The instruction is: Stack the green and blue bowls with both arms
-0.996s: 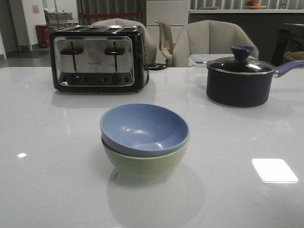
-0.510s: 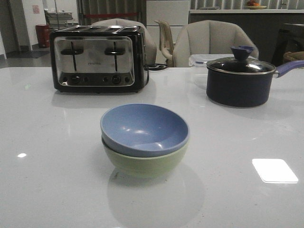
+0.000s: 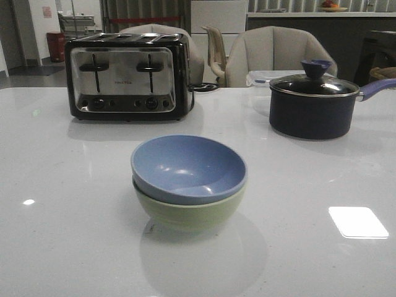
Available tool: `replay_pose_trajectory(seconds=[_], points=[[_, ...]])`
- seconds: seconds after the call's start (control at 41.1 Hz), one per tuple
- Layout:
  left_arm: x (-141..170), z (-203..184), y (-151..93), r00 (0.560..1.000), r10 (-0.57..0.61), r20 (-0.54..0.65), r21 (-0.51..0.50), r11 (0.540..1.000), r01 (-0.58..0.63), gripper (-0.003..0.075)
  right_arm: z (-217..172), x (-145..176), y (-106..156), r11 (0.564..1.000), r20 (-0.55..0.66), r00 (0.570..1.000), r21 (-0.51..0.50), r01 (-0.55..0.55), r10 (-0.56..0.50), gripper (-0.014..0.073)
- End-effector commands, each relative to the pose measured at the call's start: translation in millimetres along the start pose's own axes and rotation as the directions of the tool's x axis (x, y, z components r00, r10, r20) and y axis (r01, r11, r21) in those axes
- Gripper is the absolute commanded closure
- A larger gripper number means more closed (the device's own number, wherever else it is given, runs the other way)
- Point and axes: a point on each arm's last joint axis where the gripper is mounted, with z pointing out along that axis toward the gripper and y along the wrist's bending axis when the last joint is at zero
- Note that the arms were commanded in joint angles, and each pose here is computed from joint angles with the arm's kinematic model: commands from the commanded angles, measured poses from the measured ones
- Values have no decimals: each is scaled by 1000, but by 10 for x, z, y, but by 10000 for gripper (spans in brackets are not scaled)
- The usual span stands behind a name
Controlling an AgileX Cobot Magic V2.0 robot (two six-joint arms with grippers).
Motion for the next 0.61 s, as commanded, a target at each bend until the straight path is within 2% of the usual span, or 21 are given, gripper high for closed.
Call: replay_pose_trajectory(seconds=[0.0, 0.122, 0.583], points=[[-68, -16, -7, 995, -11, 95, 11, 1000, 10, 622, -31, -157, -20, 999, 165, 986, 19, -31, 27, 558], [-68, -16, -7, 995, -11, 95, 11, 1000, 10, 622, -34, -177, -16, 998, 187, 980, 8, -68, 65, 558], [-68, -16, -7, 995, -11, 95, 11, 1000, 10, 622, -41, -211, -15, 999, 224, 974, 9, -43, 40, 558]])
